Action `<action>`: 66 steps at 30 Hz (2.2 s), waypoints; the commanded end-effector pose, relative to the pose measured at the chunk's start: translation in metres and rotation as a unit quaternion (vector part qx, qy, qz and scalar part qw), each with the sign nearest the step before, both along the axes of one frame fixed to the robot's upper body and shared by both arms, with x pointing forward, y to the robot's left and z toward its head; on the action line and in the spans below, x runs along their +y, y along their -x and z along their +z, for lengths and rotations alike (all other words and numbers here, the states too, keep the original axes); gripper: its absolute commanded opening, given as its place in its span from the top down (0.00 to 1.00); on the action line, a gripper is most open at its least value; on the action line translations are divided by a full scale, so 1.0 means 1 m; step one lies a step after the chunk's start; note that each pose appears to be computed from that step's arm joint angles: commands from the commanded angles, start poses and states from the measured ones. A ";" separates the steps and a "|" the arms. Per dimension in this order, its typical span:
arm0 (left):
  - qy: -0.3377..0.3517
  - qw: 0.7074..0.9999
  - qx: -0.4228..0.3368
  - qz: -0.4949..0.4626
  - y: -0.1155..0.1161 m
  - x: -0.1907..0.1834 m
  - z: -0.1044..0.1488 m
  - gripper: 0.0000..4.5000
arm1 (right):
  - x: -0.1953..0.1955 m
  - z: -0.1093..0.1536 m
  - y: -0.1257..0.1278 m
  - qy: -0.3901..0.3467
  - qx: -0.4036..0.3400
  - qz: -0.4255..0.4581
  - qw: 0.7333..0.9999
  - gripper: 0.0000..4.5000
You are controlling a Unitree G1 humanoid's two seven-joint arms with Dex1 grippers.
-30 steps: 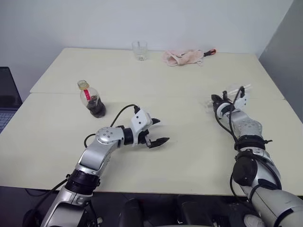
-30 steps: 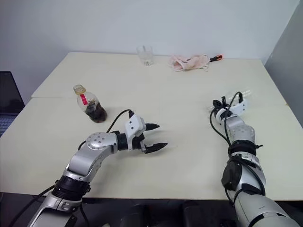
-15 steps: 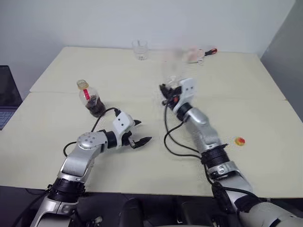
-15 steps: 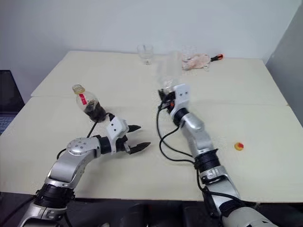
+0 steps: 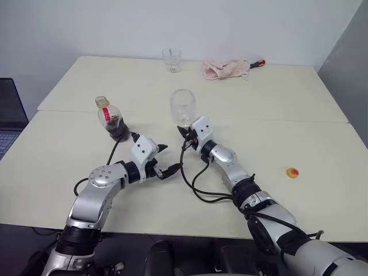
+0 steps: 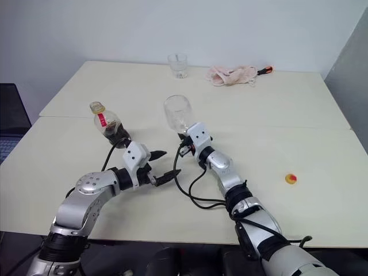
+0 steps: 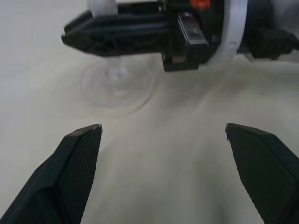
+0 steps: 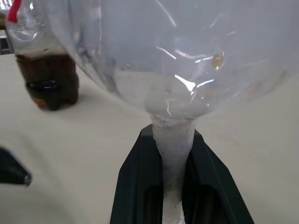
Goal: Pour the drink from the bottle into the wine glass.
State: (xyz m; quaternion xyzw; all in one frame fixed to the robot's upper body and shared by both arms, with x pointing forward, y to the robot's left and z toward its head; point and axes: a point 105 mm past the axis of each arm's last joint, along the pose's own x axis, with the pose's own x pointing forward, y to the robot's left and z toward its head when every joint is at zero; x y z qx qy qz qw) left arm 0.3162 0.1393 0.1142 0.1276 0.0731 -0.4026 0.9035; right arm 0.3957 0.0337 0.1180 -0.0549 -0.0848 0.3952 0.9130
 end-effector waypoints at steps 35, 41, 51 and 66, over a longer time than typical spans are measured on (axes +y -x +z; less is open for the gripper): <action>0.120 0.937 -0.082 0.317 0.014 0.151 -0.020 0.00 | -0.124 0.132 0.077 0.163 0.029 0.184 0.969 0.01; 0.100 0.938 -0.114 0.310 0.003 0.164 0.005 0.00 | -0.103 0.194 0.078 0.147 -0.010 0.184 0.972 0.01; 0.081 0.931 -0.147 0.325 -0.014 0.175 0.035 0.00 | -0.081 0.208 0.096 0.127 -0.010 0.235 0.964 0.01; 0.082 0.941 -0.142 0.296 -0.063 0.150 0.040 0.00 | -0.071 0.207 0.105 0.121 -0.011 0.253 0.960 0.01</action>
